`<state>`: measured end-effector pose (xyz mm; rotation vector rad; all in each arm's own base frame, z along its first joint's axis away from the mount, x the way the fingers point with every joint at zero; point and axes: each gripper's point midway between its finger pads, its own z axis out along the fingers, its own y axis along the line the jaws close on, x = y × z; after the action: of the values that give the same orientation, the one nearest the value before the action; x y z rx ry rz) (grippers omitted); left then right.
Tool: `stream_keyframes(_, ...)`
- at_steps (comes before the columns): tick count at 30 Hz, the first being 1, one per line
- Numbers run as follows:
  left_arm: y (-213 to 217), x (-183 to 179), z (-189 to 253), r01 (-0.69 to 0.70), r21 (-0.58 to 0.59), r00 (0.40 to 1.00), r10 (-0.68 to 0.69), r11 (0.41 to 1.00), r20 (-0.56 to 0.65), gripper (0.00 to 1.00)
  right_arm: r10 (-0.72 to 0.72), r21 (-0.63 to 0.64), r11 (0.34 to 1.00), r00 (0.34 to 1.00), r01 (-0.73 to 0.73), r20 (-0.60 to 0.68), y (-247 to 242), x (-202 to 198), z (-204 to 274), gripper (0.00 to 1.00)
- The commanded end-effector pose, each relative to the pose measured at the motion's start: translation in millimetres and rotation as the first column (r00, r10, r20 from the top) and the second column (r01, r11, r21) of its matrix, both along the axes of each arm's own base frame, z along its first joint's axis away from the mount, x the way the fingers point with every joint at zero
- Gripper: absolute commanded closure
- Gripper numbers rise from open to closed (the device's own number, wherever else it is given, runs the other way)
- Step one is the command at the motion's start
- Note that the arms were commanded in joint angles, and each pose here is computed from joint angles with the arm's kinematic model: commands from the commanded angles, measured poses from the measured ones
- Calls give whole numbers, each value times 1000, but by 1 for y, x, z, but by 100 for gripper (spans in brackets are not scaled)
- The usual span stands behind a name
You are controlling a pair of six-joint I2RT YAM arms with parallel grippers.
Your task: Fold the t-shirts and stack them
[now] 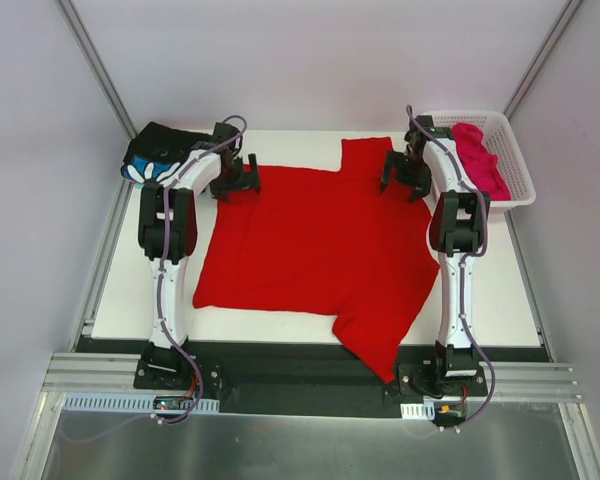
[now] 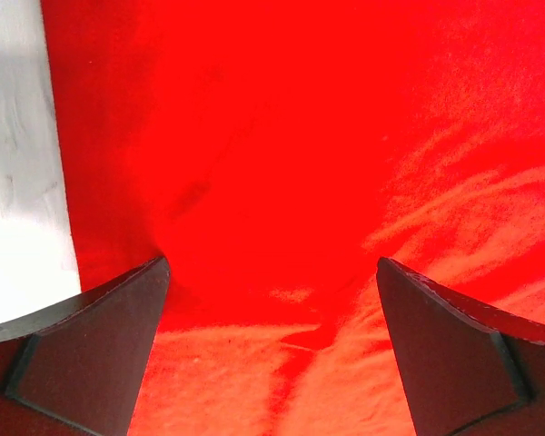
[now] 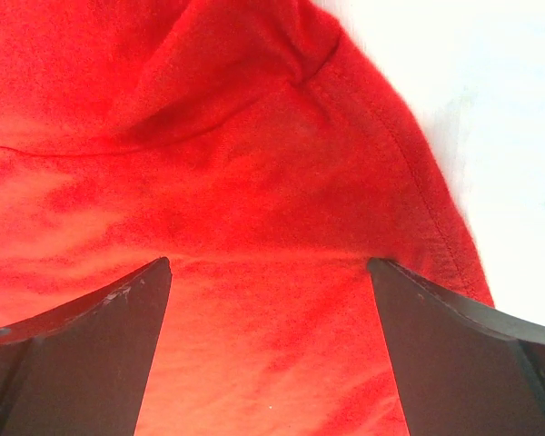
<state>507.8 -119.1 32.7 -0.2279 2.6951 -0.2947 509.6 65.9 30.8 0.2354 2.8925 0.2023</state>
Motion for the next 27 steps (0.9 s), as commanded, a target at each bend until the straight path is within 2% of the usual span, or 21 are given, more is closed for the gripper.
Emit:
stream_keyframes(1, 10, -32, 1, -27, 32, 996, 29, 999, -85, 1, -17, 84, 996, 996, 9, 92, -1, 29, 3, 4)
stream_keyframes(8, 18, -41, 16, -54, 57, 996, 58, 997, -64, 1, -2, 138, 990, 982, -24, 188, 0, 44, 28, 4)
stream_keyframes(13, 24, -41, 42, -66, 74, 998, 67, 995, -5, 1, 35, 154, 984, 951, -86, 307, 11, 39, 97, 4)
stream_keyframes(15, 23, -42, 56, -68, 65, 998, 67, 996, 19, 1, 60, 161, 981, 952, -112, 301, 22, 26, 108, 4)
stream_keyframes(16, 21, -43, 59, -65, 58, 998, 64, 996, 24, 1, 66, 156, 980, 940, -124, 335, 25, 19, 132, 4)
stream_keyframes(19, 19, -49, 69, -66, 46, 998, 64, 997, 29, 1, 101, 149, 977, 950, -150, 297, 40, -9, 135, 4)
stream_keyframes(20, 18, -52, 77, -64, 39, 997, 63, 997, 40, 1, 118, 140, 976, 941, -169, 316, 47, -21, 152, 4)
stream_keyframes(22, 12, -62, 80, -53, 33, 998, 51, 998, 38, 1, 125, 136, 977, 960, -163, 253, 50, -47, 140, 4)
stream_keyframes(23, 10, -66, 92, -46, 33, 997, 44, 998, 65, 1, 136, 108, 979, 948, -173, 288, 53, -60, 160, 4)
stream_keyframes(26, 3, -84, 104, -11, 40, 997, 8, 999, 82, 1, 171, 43, 982, 960, -185, 223, 60, -101, 145, 4)
stream_keyframes(27, 1, -90, 105, -10, 32, 997, 8, 999, 77, 1, 174, 43, 981, 957, -189, 233, 62, -115, 154, 4)
